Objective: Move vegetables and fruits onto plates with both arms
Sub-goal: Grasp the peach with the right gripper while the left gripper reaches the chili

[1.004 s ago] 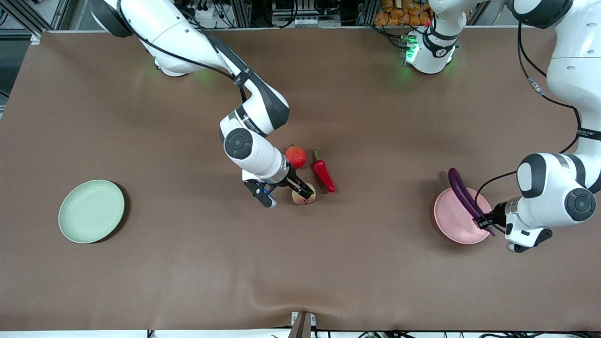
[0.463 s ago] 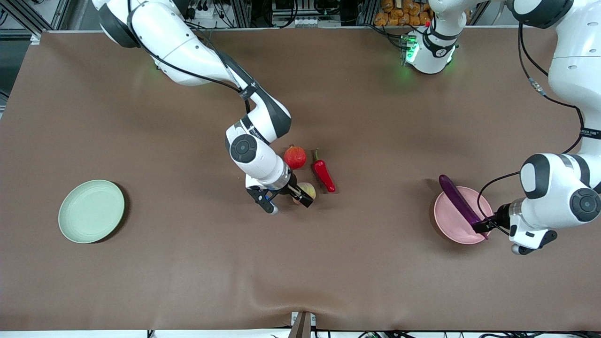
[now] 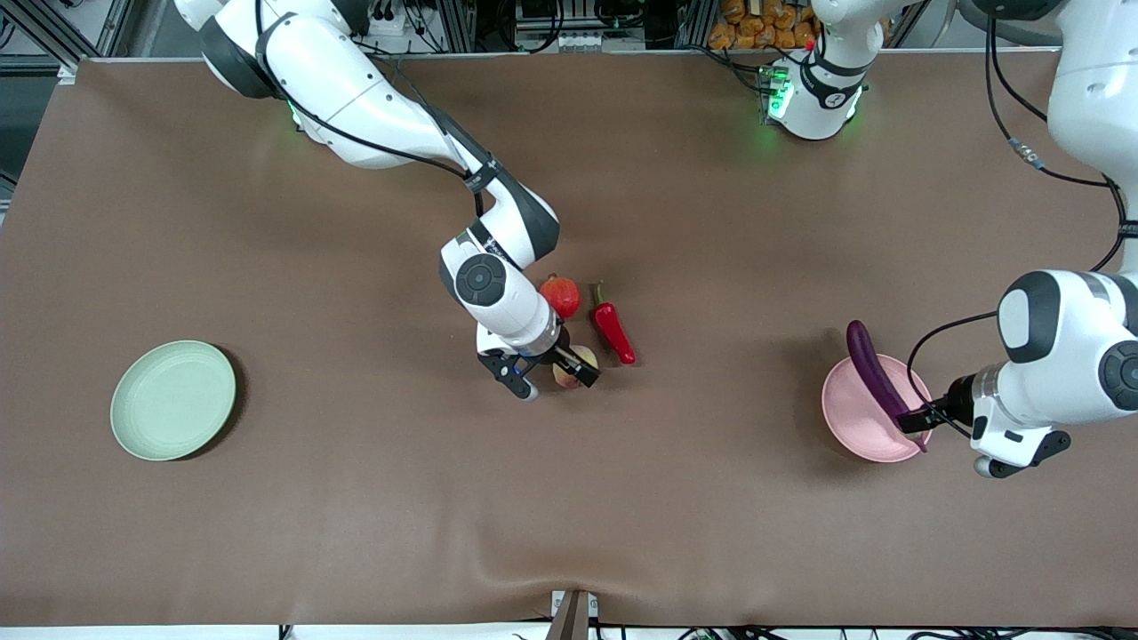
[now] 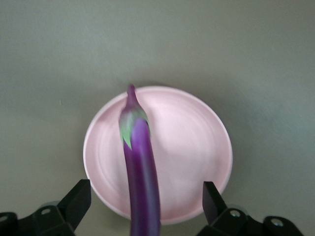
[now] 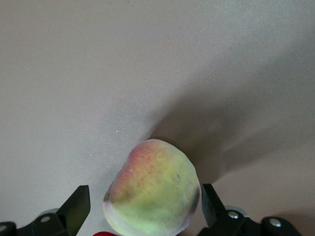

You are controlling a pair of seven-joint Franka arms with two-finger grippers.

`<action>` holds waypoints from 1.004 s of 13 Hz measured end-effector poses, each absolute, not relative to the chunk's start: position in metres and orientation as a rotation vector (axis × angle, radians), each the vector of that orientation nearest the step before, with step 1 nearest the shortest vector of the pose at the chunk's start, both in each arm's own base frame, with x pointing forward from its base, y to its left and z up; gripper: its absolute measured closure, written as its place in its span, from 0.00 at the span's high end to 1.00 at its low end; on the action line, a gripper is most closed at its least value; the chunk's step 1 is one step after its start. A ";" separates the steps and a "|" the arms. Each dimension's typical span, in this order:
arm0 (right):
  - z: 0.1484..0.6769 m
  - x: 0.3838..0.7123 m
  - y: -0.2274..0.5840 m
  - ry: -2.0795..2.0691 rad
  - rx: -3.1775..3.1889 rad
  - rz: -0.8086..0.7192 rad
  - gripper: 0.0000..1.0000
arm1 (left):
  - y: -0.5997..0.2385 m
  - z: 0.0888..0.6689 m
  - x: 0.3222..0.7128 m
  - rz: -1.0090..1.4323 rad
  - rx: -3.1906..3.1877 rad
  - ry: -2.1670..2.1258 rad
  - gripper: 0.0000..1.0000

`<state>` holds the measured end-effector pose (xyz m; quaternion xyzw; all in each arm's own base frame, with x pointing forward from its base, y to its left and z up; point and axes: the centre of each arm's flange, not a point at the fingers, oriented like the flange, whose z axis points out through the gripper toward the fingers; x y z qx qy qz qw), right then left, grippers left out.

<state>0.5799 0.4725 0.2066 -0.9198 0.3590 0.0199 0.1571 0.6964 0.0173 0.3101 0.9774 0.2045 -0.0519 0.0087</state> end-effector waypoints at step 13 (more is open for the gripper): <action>0.325 0.667 0.343 1.038 -2.892 0.240 0.82 | -0.285 0.291 0.606 -0.300 2.909 1.092 1.00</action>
